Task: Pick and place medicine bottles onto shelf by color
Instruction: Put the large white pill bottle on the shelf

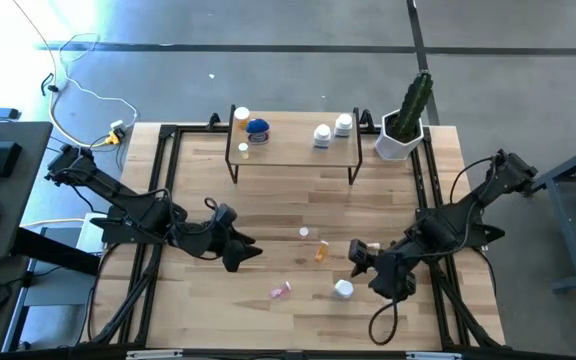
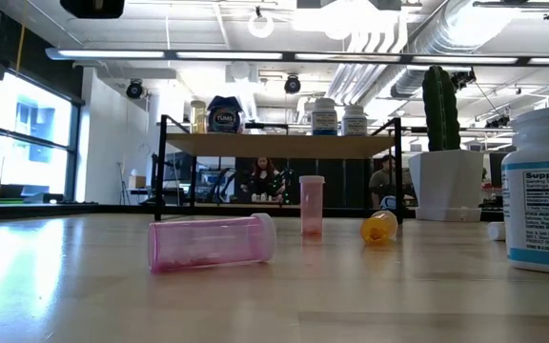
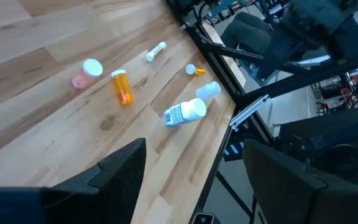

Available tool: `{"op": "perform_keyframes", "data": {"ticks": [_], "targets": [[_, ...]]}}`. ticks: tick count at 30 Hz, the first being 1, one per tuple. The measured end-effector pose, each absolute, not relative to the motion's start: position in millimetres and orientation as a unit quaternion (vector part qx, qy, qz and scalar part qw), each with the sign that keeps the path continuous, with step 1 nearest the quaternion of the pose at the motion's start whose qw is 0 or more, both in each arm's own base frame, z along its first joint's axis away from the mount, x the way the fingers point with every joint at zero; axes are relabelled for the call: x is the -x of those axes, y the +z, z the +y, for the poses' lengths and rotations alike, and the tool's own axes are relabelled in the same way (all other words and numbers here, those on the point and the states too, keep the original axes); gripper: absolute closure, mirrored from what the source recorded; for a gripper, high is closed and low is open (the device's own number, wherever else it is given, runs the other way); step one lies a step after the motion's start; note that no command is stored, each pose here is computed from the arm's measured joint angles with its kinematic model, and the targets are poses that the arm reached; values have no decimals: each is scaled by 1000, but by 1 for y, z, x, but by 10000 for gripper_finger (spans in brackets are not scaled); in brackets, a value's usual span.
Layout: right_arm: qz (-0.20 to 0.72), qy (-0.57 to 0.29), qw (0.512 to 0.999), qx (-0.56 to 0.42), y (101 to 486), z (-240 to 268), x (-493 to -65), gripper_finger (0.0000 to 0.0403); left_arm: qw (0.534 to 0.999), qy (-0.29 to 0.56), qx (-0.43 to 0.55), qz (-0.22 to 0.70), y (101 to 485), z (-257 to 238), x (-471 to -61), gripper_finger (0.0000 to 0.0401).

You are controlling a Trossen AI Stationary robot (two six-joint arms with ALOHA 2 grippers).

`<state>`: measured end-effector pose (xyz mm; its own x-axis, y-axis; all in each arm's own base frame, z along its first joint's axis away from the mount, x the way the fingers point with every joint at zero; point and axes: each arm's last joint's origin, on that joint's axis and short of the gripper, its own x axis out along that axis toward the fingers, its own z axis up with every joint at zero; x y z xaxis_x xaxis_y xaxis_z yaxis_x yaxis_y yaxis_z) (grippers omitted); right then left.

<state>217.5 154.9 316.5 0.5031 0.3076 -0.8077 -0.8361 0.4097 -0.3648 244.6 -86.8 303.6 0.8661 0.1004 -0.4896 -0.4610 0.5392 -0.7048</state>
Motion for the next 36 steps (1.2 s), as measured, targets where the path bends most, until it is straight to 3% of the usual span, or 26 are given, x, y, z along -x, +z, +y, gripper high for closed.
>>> {"op": "perform_keyframes", "data": {"ticks": [11, 24, 36], "targets": [[339, 320, 837, 288, 269, 160, -224, 158, 862, 164, 435, 202, 303, -86, -245, 144], [325, 307, 858, 253, 206, 154, -216, 158, 863, 170, 434, 197, 304, -86, -245, 144], [324, 249, 903, 133, 192, 144, -220, 158, 862, 172, 435, 194, 304, -86, -244, 144]]}}
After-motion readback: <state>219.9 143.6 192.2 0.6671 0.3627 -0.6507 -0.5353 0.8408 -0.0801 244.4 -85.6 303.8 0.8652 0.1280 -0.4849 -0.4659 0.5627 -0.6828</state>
